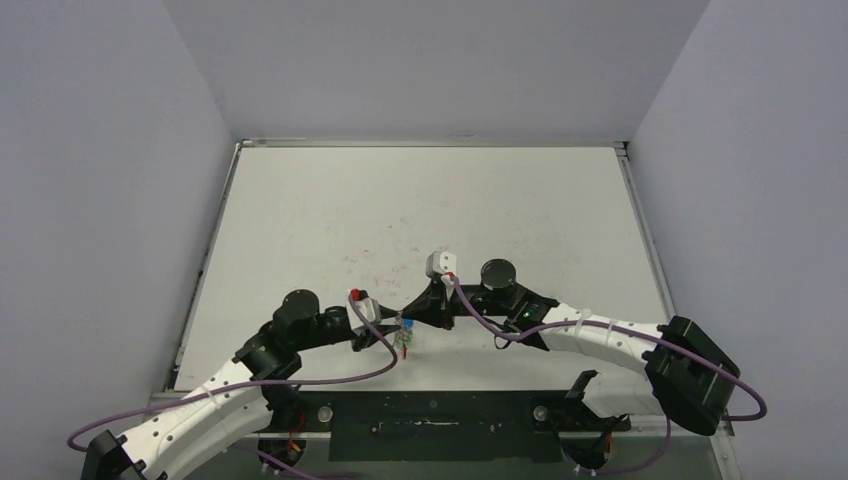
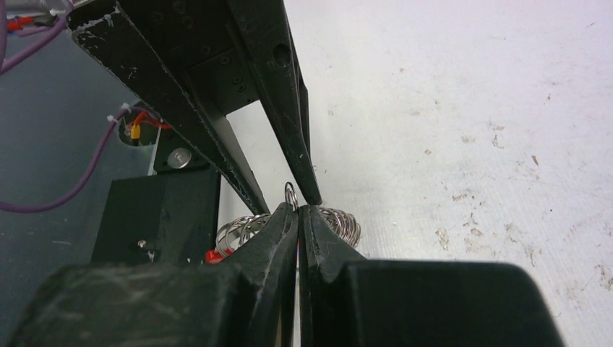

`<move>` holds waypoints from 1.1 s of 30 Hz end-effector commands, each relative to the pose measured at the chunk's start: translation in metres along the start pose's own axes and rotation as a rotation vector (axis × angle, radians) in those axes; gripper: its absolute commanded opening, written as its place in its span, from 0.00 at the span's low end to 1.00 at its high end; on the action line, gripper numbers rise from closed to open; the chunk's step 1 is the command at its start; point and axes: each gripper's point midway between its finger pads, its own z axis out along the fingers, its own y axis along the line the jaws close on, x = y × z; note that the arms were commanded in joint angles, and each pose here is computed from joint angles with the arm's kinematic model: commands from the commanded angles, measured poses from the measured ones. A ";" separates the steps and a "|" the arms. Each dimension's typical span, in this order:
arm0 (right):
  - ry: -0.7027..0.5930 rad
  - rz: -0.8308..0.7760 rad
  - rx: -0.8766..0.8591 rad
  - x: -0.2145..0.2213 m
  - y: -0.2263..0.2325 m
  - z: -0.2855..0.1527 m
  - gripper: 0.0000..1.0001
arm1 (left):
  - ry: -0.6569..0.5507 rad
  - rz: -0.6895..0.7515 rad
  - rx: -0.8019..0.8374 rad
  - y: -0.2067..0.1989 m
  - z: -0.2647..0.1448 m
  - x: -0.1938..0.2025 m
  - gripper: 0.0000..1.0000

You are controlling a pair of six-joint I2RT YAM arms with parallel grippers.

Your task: Put the keys on the keyring

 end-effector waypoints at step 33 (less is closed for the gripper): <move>-0.151 -0.061 0.001 -0.042 0.006 -0.004 0.00 | -0.257 -0.042 -0.097 0.015 0.002 -0.046 0.20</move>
